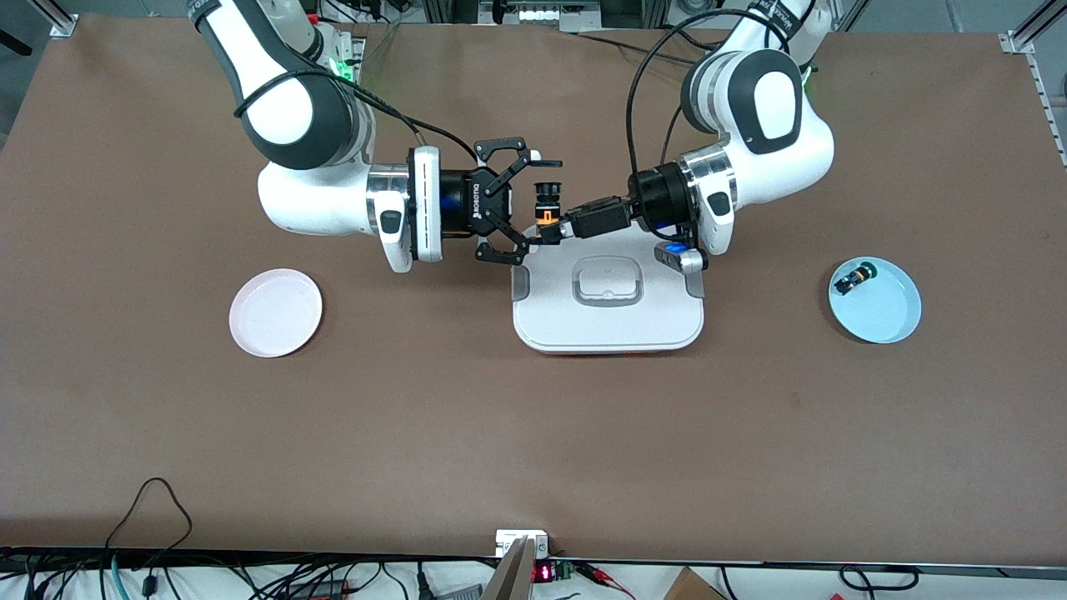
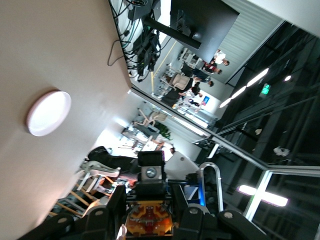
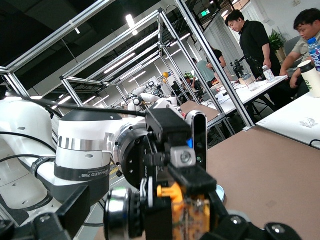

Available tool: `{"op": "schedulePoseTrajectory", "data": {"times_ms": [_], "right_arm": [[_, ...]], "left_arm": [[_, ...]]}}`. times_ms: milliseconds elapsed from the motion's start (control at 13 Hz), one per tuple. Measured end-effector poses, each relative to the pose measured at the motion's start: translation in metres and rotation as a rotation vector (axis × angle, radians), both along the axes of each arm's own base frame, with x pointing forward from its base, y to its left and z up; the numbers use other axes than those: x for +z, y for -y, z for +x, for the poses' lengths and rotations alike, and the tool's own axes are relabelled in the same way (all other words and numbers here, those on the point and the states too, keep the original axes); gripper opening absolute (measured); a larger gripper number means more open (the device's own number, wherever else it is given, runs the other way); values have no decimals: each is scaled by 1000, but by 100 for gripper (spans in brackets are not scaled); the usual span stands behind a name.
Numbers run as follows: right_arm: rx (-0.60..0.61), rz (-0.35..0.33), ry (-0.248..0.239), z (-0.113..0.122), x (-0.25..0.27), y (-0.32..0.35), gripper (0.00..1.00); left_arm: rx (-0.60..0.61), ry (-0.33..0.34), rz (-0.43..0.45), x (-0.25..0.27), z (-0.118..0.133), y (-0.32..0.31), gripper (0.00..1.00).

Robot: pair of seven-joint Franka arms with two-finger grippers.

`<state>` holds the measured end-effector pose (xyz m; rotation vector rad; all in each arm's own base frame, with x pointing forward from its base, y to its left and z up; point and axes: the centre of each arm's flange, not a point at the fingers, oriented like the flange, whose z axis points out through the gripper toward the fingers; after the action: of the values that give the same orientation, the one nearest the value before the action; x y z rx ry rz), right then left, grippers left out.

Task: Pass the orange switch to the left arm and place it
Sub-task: 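Open the right gripper while the left gripper pulls the switch away, then move the switch to the blue plate while the right gripper withdraws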

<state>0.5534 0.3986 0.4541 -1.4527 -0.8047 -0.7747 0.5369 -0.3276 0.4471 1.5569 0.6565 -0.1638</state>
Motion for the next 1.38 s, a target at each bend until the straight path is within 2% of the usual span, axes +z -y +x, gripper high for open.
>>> {"op": "schedulePoseTrajectory", "data": {"times_ms": [231, 462, 692, 769, 923, 1077, 1231, 1385], "right_arm": [[-17, -11, -20, 5, -7, 10, 100], [-63, -22, -30, 22, -12, 39, 100], [-45, -127, -1, 31, -30, 69, 100], [-28, -159, -13, 34, -34, 80, 100], [15, -221, -84, 39, -41, 104, 100], [28, -292, -182, 48, -45, 136, 100], [37, -381, -312, 53, -52, 171, 100], [27, -539, -486, 53, -63, 202, 100]], "left_arm": [[-35, 47, 73, -3, 5, -11, 43], [-136, 109, 207, -21, 14, -43, 43], [-258, 166, 369, -36, 28, -92, 43], [-304, 183, 436, -41, 31, -108, 43], [-397, 206, 577, -51, 35, -140, 43], [-502, 216, 775, -65, 39, -189, 43], [-603, 211, 1001, -77, 43, -247, 43], [-684, 187, 1176, -90, 43, -297, 43]]}}
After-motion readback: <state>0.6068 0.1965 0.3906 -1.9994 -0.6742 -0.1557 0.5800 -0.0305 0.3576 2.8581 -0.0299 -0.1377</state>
